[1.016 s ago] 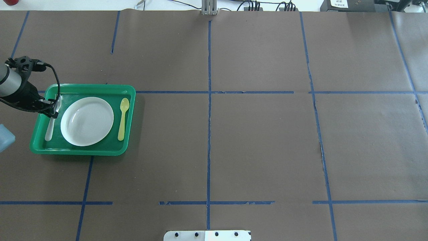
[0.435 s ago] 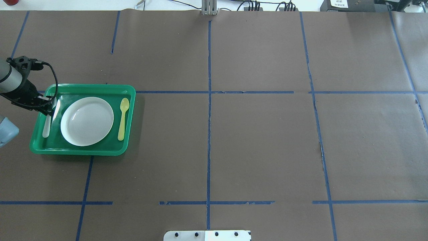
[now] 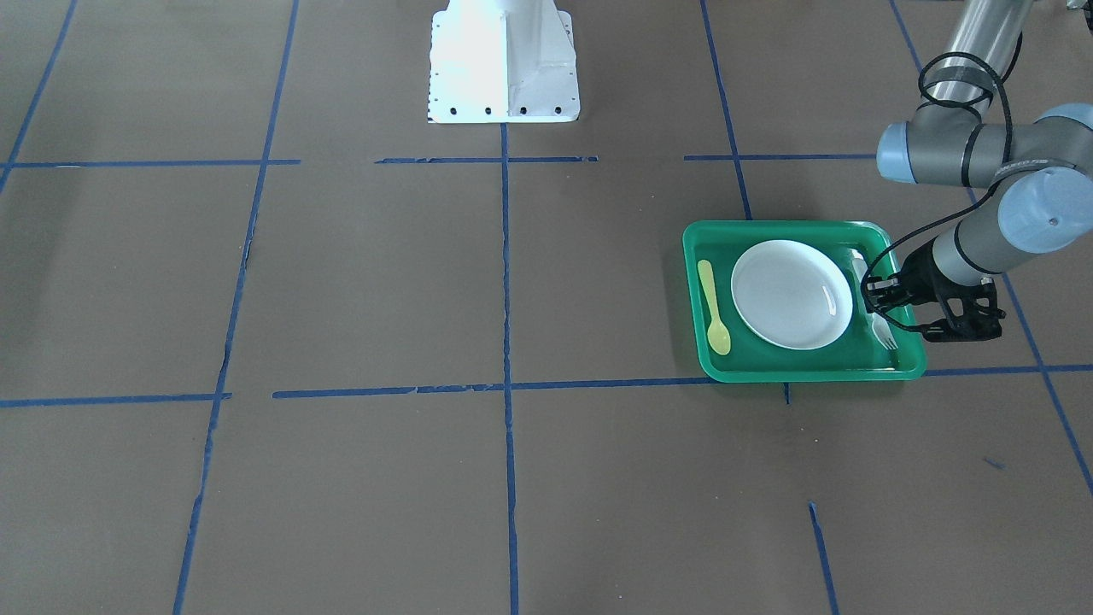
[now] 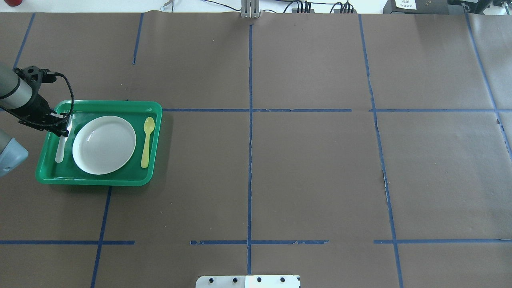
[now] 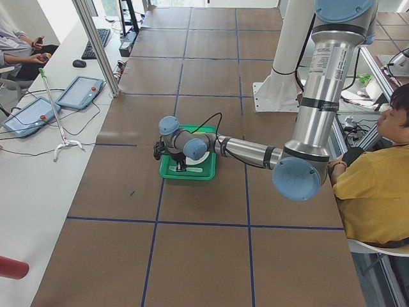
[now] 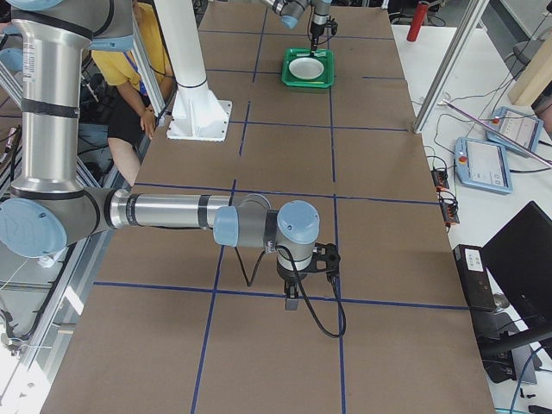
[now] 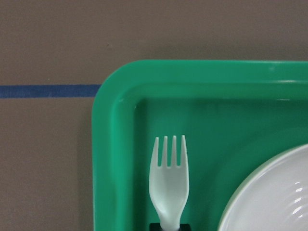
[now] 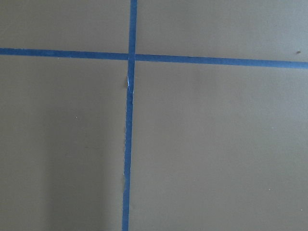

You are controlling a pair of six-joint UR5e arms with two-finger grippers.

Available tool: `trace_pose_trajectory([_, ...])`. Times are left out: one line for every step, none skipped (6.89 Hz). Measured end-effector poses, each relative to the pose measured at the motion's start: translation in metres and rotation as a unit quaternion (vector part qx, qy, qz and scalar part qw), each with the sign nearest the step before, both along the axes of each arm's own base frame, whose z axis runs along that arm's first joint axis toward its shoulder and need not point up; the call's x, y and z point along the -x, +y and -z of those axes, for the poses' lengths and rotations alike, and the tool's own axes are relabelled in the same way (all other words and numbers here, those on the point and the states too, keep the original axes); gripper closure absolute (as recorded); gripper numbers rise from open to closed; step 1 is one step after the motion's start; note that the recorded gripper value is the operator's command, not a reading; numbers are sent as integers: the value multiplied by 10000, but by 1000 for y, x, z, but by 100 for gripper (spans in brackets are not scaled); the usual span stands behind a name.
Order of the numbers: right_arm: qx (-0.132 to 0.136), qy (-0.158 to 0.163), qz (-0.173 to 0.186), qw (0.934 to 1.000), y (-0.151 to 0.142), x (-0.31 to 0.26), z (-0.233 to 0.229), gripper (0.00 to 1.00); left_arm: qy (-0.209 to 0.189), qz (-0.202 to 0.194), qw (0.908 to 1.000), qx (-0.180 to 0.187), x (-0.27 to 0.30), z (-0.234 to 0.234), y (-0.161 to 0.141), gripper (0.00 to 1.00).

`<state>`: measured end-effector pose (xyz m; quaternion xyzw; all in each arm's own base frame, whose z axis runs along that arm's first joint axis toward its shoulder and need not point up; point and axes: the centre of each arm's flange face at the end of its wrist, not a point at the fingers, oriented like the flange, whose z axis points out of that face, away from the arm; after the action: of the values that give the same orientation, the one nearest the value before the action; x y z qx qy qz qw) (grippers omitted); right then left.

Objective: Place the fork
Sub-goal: 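Carry the fork off the plate and lower it onto the tray beside the plate, then open the left gripper and withdraw it away from the tray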

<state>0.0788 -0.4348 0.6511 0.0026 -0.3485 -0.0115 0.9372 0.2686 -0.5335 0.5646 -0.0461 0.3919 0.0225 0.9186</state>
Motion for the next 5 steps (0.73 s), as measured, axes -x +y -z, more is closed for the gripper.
trace_pose_trajectory([-2,0,2,10000,0,0,0,0,-2,-31,10000,1,-3,-1,1,10])
trace_pose_trajectory([-2,0,3,10000,0,0,0,0,9,-56,10000,-22,-4,0,1,9])
trace_pose_trajectory([-2,0,3,10000,0,0,0,0,15,-66,10000,-41,-4,1,2,14])
trace_pose_trajectory([-2,0,2,10000,0,0,0,0,15,-51,10000,-67,-1,2,1,17])
trace_pose_trajectory([-1,0,1,10000,0,0,0,0,30,12,9998,-172,15,5,-6,17])
